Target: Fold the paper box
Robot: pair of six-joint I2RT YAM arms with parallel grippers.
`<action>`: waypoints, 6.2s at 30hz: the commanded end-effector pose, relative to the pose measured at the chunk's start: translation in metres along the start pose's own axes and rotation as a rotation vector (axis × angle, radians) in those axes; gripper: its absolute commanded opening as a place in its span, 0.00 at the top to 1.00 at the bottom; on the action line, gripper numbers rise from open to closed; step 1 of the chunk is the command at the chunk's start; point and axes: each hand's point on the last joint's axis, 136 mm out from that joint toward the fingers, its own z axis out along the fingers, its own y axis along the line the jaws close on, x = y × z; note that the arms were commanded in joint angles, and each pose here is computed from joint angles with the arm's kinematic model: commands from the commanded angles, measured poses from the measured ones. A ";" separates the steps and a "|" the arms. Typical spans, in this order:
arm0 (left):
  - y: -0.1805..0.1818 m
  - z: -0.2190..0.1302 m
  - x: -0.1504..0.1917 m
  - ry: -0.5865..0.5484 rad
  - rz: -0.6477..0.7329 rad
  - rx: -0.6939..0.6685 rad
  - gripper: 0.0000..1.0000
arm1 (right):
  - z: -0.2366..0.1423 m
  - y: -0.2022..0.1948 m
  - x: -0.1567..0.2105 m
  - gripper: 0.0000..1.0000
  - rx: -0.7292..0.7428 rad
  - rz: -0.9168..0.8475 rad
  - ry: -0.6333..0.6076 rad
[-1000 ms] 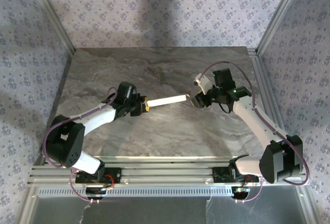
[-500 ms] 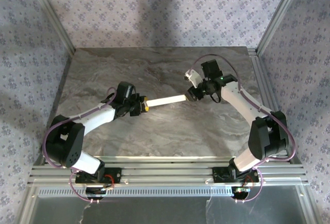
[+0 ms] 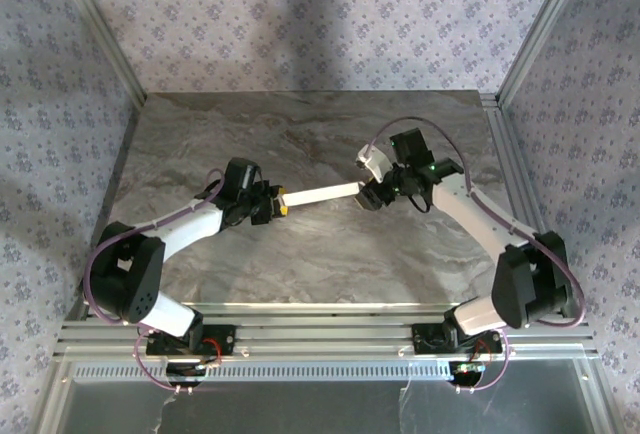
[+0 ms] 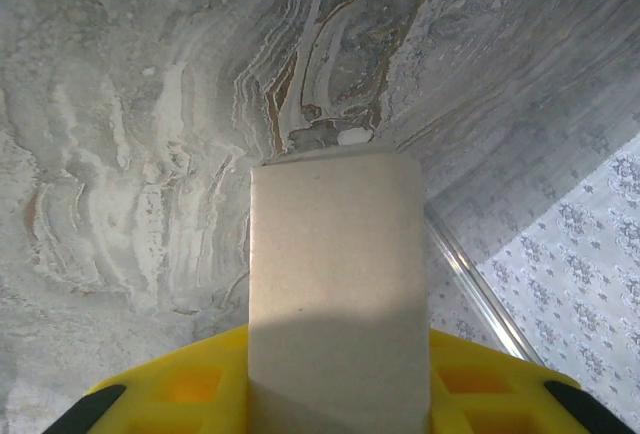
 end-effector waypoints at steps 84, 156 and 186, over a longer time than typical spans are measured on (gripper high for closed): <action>0.029 0.004 -0.035 0.044 -0.374 -0.028 0.60 | 0.032 0.028 -0.021 1.00 -0.137 0.020 0.140; 0.035 -0.008 -0.027 0.116 -0.549 -0.106 0.72 | 0.018 -0.046 0.000 0.18 -0.067 1.630 0.017; 0.052 -0.052 -0.073 0.200 -0.411 -0.319 0.79 | 0.070 0.054 -0.073 0.06 -0.384 -0.422 -0.261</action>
